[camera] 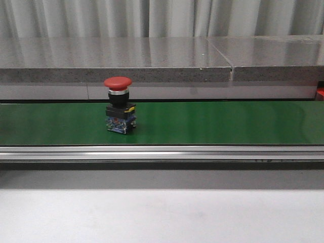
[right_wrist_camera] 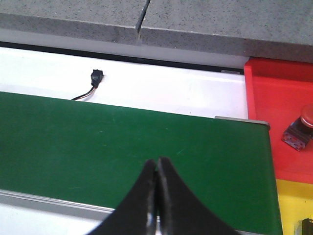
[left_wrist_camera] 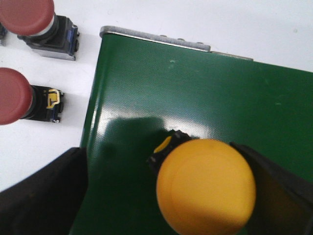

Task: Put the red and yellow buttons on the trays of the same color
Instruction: 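Set the yellow button on the green belt and open the left gripper, then move the right gripper above the red button riding the belt, then grasp the red button off the belt and lower it into the red tray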

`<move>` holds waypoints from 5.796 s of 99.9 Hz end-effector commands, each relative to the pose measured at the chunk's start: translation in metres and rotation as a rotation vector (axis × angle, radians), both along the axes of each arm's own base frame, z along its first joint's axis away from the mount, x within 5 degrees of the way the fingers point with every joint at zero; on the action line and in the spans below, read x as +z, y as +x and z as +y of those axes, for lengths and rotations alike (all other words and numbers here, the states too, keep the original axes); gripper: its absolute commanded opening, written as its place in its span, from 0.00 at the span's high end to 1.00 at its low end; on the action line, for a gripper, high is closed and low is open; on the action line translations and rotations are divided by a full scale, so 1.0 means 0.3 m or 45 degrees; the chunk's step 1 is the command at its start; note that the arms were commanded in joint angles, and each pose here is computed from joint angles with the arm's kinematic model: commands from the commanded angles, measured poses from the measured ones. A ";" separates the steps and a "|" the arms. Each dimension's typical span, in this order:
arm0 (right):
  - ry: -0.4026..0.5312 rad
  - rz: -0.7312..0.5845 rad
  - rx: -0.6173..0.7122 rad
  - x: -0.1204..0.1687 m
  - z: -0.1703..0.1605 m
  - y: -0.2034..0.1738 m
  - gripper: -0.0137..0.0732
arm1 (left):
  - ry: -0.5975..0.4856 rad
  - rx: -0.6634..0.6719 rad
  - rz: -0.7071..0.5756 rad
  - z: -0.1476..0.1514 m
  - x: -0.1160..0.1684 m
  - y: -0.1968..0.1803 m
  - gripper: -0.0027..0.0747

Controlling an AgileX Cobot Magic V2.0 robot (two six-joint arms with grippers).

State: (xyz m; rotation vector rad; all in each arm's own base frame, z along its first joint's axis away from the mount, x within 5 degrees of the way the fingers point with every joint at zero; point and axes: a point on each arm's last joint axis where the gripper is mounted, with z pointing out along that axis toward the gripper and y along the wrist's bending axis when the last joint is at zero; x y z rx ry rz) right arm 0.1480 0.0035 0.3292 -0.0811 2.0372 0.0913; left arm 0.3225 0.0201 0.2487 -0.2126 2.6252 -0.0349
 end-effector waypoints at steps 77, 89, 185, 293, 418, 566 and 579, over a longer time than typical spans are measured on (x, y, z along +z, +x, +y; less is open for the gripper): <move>0.001 -0.115 -0.020 0.047 -0.003 0.004 0.92 | 0.045 -0.264 -0.622 -0.151 0.384 -0.230 0.21; 0.001 -0.115 -0.020 0.047 -0.003 0.004 0.92 | 0.023 -0.251 -0.723 -0.144 0.397 -0.334 0.21; 0.001 -0.115 -0.020 0.047 -0.003 0.004 0.92 | 0.027 -0.242 -1.025 -0.098 0.195 -0.837 0.99; 0.041 0.004 0.029 0.023 0.012 -0.009 0.08 | 0.027 -0.242 -1.025 -0.098 0.195 -0.837 0.99; 0.104 0.559 0.223 -0.204 0.127 0.529 0.14 | 0.027 -0.242 -1.025 -0.098 0.195 -0.837 0.99; 0.172 0.381 -0.278 -0.165 -0.566 1.023 0.77 | 0.027 -0.242 -1.025 -0.098 0.195 -0.837 0.99; 0.147 0.402 -0.292 -0.218 -0.581 1.042 0.77 | 0.027 -0.242 -1.025 -0.098 0.195 -0.837 0.99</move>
